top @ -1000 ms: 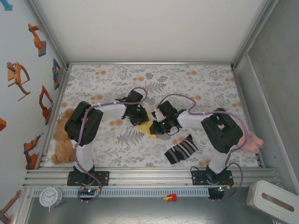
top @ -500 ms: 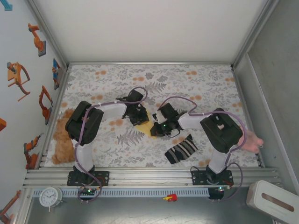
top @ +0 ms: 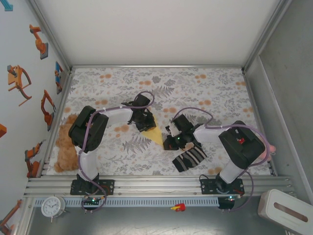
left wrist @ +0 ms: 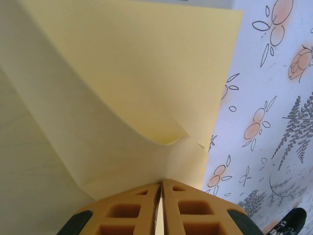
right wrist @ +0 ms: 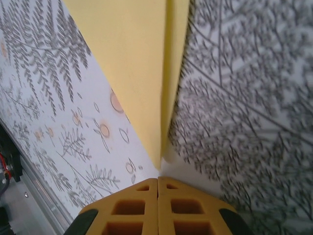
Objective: Fold a paper plane with a square sheet of paper (pick it up from the middle)
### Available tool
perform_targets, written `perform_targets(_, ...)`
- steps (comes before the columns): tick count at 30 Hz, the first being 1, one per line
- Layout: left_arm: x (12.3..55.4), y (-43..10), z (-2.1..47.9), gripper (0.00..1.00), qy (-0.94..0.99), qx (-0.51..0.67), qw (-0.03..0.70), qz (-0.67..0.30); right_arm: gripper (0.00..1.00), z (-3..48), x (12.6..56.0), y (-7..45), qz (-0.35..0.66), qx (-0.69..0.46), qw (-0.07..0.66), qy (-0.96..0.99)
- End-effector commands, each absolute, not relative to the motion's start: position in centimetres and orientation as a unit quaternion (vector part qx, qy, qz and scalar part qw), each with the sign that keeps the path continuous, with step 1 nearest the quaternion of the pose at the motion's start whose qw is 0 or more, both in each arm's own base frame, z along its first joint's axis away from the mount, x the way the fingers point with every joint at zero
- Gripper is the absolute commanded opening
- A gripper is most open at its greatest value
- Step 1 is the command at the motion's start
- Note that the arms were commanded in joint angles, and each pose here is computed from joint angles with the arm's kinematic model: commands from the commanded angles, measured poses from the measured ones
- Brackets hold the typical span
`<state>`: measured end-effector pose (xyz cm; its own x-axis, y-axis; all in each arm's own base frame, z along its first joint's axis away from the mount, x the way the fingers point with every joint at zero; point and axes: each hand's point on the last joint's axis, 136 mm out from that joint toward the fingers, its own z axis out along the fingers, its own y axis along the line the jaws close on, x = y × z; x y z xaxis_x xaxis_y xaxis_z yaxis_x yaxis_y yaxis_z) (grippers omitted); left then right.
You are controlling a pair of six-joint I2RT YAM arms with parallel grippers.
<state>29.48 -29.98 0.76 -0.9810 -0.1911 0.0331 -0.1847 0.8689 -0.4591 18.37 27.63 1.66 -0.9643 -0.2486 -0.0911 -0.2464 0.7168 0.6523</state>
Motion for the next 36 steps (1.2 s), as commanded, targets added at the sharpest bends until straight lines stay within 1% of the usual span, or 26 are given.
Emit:
perform_targets(1,25.1,-23.5,-5.4,0.14,0.986,-0.133,-0.057,-0.079,0.06,3.6,18.7,27.3,-0.345,0.132,-0.018,-0.929)
perform_targets(4,25.2,-24.0,-5.0,0.14,0.986,-0.13,-0.054,-0.091,0.06,6.7,21.2,28.2,-0.351,0.135,-0.082,-0.923)
perform_targets(6,25.4,-24.3,-4.7,0.14,0.986,-0.128,-0.052,-0.097,0.05,7.2,22.6,28.7,-0.345,0.133,-0.103,-0.924)
perform_targets(11,25.6,-25.1,-4.4,0.14,0.984,-0.126,-0.052,-0.114,0.0,6.3,25.2,31.0,-0.354,0.123,-0.1,-0.922)
perform_targets(15,25.8,-25.4,-3.9,0.14,0.984,-0.125,-0.048,-0.121,0.0,5.2,26.1,32.0,-0.353,0.124,-0.09,-0.923)
perform_targets(21,26.2,-26.0,-2.9,0.14,0.982,-0.121,-0.043,-0.138,0.0,2.4,25.5,31.5,-0.325,0.125,-0.055,-0.936)
perform_targets(27,27.8,-27.4,-1.0,0.14,0.979,-0.102,-0.015,-0.177,0.0,-1.0,23.7,29.1,-0.27,0.118,-0.014,-0.956)
perform_targets(31,30.2,-27.9,0.3,0.2,0.971,-0.079,0.017,-0.226,0.0,-3.0,22.5,27.3,-0.232,0.112,0.011,-0.966)
perform_targets(34,31.9,-27.9,0.8,0.25,0.96,-0.069,0.027,-0.269,0.0,-3.8,21.9,26.4,-0.216,0.11,0.023,-0.97)
perform_targets(36,32.9,-27.3,0.5,0.26,0.957,-0.069,0.035,-0.28,0.0,-4.1,21.6,26.2,-0.211,0.108,0.027,-0.971)
